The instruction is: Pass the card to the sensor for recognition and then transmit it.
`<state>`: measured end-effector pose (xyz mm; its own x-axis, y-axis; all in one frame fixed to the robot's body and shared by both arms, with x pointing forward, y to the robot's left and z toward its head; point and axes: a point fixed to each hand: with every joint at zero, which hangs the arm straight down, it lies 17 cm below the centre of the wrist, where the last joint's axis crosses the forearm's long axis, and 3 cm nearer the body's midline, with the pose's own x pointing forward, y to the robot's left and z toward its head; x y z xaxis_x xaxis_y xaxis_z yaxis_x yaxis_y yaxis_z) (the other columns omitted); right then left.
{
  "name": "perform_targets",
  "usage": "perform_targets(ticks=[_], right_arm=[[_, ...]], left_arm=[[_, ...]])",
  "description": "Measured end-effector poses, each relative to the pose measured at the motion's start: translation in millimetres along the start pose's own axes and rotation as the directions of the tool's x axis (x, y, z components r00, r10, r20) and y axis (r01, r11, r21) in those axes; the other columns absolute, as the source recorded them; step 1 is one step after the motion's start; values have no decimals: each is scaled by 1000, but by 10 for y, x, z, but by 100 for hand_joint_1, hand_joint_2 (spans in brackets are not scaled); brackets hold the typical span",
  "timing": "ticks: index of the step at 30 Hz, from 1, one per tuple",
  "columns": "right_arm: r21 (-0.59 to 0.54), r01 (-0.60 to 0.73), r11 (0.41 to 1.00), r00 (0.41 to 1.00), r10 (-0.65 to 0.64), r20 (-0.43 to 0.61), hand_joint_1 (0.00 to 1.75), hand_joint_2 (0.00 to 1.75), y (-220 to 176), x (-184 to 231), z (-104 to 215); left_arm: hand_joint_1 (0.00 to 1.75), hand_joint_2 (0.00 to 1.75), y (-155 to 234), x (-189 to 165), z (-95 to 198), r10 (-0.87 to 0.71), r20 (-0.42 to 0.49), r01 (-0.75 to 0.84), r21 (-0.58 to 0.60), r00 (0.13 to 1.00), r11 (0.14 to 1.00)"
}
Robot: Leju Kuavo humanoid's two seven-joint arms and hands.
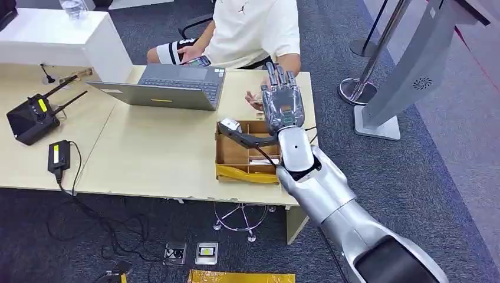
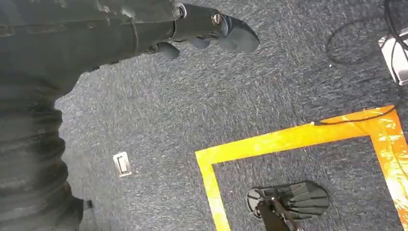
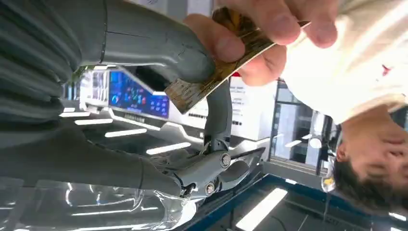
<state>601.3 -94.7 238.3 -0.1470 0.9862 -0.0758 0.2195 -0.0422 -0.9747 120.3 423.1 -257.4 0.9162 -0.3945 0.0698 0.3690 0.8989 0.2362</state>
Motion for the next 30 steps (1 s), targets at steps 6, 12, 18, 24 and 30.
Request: perform_targets(ticks=[6, 12, 18, 24, 30], right_arm=[[-2, -76, 997, 997, 76, -18, 0, 175, 57, -168, -19], [-58, -106, 993, 990, 100, -97, 0, 175, -20, -713, -25], [-44, -39, 998, 936, 21, -352, 0, 175, 167, -2050, 415], [-52, 178, 983, 767, -172, -618, 0, 175, 809, -3282, 1338], [-16, 406, 914, 494, -234, -837, 0, 175, 2005, -3855, 2676]], left_arm=[[0, 175, -9, 36, 2, -7, 0, 7, 0, 1000, 1000], [0, 175, -28, -30, -7, 10, -2, -10, 9, 1000, 1000], [0, 175, -75, -284, -13, 33, -33, -32, 7, 999, 999], [0, 175, -14, -418, -10, 107, -81, -106, 21, 991, 994], [0, 175, 21, -451, -8, 156, -106, -153, 34, 982, 988]])
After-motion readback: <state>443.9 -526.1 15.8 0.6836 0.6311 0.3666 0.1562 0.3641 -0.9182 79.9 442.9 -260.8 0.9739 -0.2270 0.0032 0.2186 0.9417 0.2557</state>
